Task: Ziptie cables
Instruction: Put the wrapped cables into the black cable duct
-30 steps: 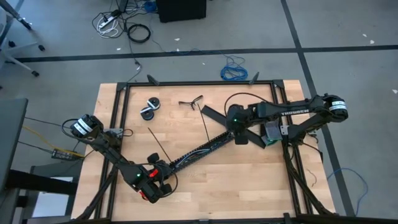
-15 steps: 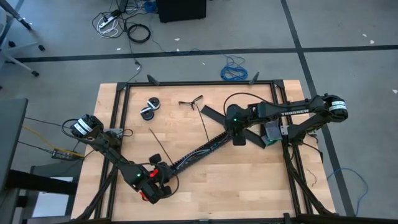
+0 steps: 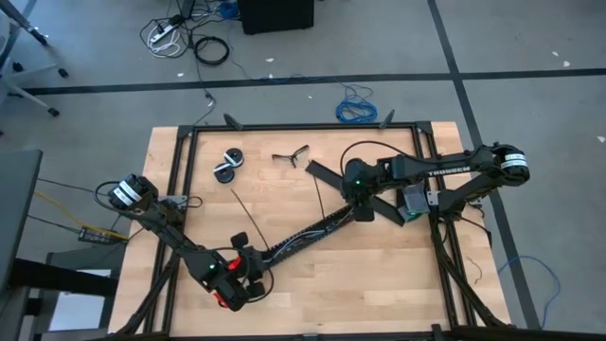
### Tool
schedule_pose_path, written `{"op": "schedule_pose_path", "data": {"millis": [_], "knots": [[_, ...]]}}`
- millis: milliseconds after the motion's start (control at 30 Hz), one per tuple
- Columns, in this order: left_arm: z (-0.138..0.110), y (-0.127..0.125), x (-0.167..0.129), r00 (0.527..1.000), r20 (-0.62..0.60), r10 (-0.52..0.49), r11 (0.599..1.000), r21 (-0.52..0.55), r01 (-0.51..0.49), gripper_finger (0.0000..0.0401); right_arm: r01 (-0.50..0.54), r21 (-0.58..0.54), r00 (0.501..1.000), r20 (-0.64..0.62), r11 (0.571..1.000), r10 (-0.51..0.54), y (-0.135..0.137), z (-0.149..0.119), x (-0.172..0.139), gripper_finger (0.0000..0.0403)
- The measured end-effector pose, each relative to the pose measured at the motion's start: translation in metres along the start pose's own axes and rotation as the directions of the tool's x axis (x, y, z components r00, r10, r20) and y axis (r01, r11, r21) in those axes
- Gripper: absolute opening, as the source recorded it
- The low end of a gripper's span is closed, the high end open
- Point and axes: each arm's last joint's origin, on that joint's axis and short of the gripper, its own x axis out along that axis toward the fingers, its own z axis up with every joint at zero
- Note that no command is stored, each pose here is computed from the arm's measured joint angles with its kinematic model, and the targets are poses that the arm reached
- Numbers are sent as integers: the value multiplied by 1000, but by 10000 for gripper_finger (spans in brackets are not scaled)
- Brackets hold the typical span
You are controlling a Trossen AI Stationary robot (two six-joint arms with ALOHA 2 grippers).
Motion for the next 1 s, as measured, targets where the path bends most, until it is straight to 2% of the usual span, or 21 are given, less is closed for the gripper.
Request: {"op": "schedule_pose_path", "data": {"millis": [67,267,533,667,867,1000], "knots": [[3,-1,0,1000,3,1,1000,-27,-1,125,0,-4,1000,0,1000,0,0,0,0,153],[8,-3,-2,1000,14,5,1000,-7,-5,102,0,-5,1000,0,1000,0,0,0,0,151],[9,-3,-1,1000,20,0,1000,-15,0,97,0,-10,1000,0,1000,0,0,0,0,152],[11,-2,-2,1000,8,12,999,47,-12,97,1,-24,1000,1,1000,-1,0,0,0,152],[37,-8,-17,998,-54,43,993,110,-37,105,2,-23,1000,6,1000,-1,0,0,0,152],[55,-13,-26,999,-39,33,991,131,-27,117,2,-23,1000,9,1000,-2,0,1,0,153]]}}
